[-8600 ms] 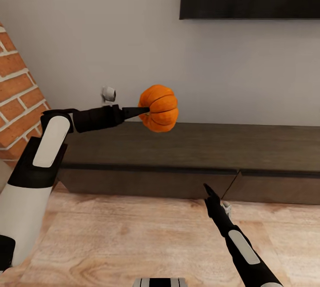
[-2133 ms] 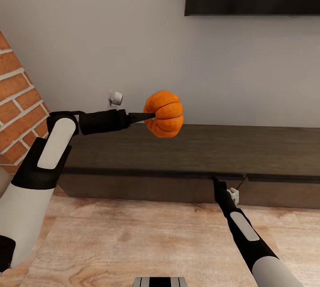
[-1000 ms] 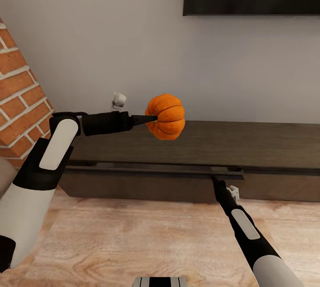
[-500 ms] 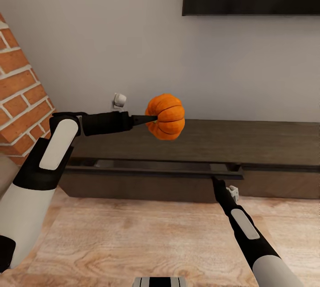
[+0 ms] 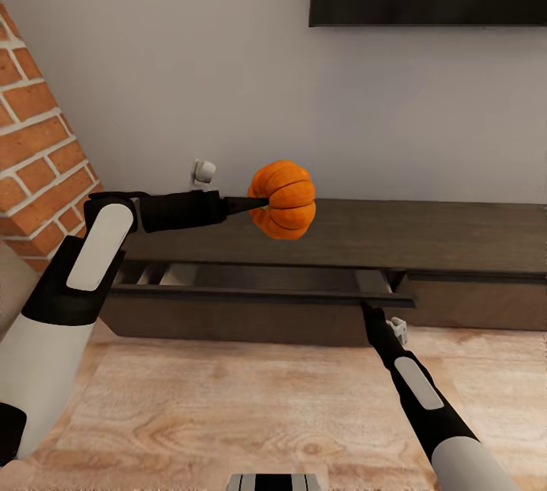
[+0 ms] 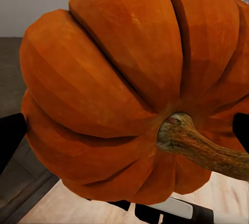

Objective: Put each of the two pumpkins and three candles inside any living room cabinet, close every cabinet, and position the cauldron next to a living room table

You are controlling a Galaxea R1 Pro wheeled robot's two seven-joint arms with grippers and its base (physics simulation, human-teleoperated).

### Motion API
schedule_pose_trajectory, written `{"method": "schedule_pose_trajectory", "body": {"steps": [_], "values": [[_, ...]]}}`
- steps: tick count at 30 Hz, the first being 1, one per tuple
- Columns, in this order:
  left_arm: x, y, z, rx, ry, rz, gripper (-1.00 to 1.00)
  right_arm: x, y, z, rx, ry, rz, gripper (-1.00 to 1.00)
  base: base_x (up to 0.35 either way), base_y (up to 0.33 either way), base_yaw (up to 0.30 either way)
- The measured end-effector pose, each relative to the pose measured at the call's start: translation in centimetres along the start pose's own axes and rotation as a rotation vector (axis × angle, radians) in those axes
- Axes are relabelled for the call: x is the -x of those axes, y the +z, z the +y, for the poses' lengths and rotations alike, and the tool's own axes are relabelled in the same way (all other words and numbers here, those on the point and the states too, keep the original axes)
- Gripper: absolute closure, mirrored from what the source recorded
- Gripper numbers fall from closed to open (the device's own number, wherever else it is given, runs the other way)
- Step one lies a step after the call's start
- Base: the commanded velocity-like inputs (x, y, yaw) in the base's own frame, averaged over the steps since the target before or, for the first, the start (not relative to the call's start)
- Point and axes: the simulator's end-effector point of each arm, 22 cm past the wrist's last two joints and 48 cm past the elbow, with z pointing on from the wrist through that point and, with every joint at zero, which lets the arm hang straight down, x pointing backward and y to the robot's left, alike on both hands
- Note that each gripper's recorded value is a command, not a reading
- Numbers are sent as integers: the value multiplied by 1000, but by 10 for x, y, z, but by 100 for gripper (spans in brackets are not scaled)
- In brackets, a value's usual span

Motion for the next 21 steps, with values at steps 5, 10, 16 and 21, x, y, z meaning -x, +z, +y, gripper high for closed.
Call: {"method": "schedule_pose_trajectory", "body": {"steps": [5, 10, 16, 21], "values": [[0, 0, 0, 0, 0, 0, 100, -1, 0, 0, 1, -1, 1, 100, -71, 0, 0], [0, 0, 0, 2, 1, 0, 100, -1, 0, 0, 0, -1, 3, 100, -107, 0, 0], [0, 0, -1, -2, -1, 0, 100, -2, 0, 1, 1, 0, 9, 100, -46, 0, 0], [0, 1, 0, -1, 0, 0, 100, -2, 0, 1, -1, 2, 9, 100, -96, 0, 0]]}}
